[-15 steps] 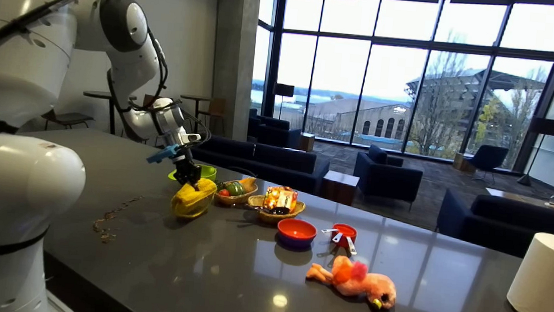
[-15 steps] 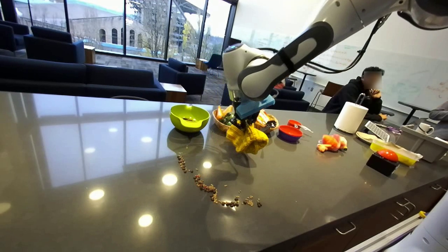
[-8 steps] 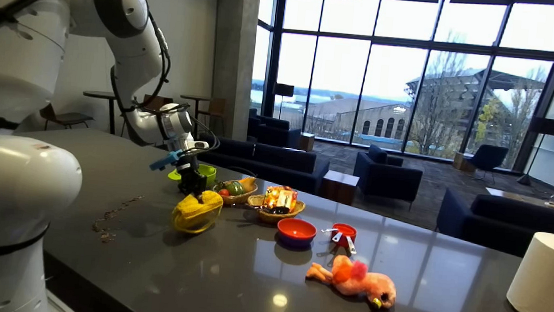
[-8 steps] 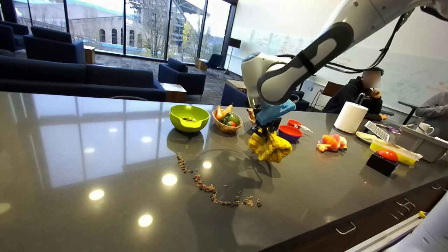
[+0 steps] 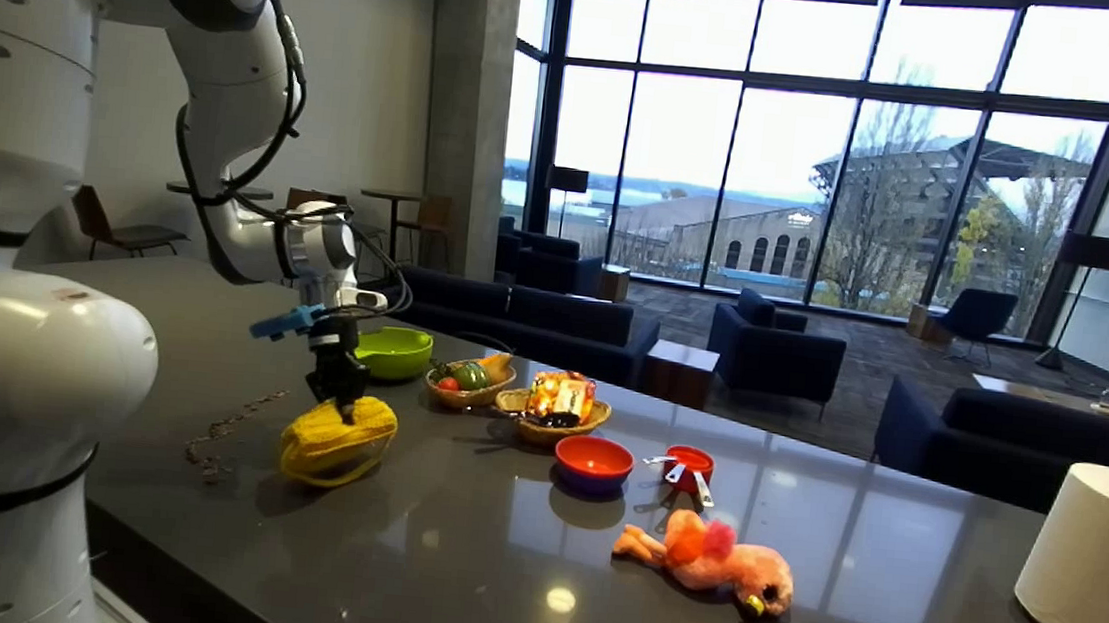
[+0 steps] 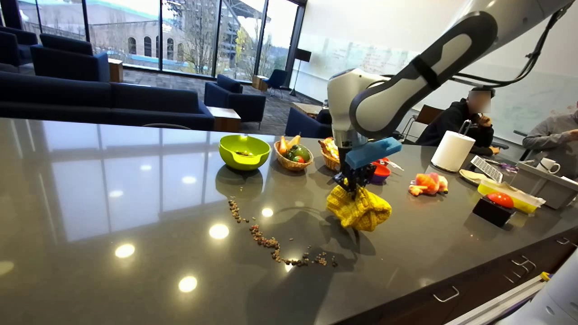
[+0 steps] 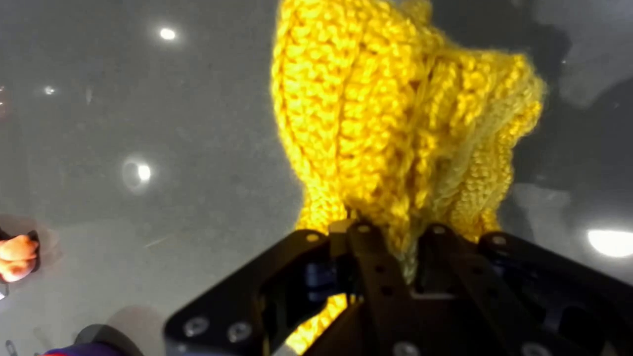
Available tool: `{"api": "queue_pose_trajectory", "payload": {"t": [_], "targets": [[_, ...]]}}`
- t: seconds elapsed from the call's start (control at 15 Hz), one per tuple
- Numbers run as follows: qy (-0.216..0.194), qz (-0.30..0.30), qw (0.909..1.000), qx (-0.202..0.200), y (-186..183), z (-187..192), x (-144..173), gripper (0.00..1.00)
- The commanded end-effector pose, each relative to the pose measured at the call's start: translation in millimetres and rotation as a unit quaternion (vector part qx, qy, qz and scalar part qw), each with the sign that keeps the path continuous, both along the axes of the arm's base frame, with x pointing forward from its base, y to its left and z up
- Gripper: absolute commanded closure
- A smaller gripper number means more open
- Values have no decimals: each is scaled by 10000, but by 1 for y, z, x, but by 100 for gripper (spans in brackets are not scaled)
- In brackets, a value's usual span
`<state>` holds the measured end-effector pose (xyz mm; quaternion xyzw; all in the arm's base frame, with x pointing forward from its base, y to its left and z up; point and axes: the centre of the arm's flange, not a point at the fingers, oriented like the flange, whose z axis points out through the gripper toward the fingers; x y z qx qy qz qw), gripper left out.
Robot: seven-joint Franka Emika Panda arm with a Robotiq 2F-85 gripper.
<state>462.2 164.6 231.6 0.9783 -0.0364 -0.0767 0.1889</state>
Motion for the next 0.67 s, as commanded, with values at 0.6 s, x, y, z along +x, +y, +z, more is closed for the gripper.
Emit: {"api": "queue_pose_trajectory", "payload": {"t": [0.6], "targets": [[261, 252, 9918, 1226, -19, -15, -84, 96]]}}
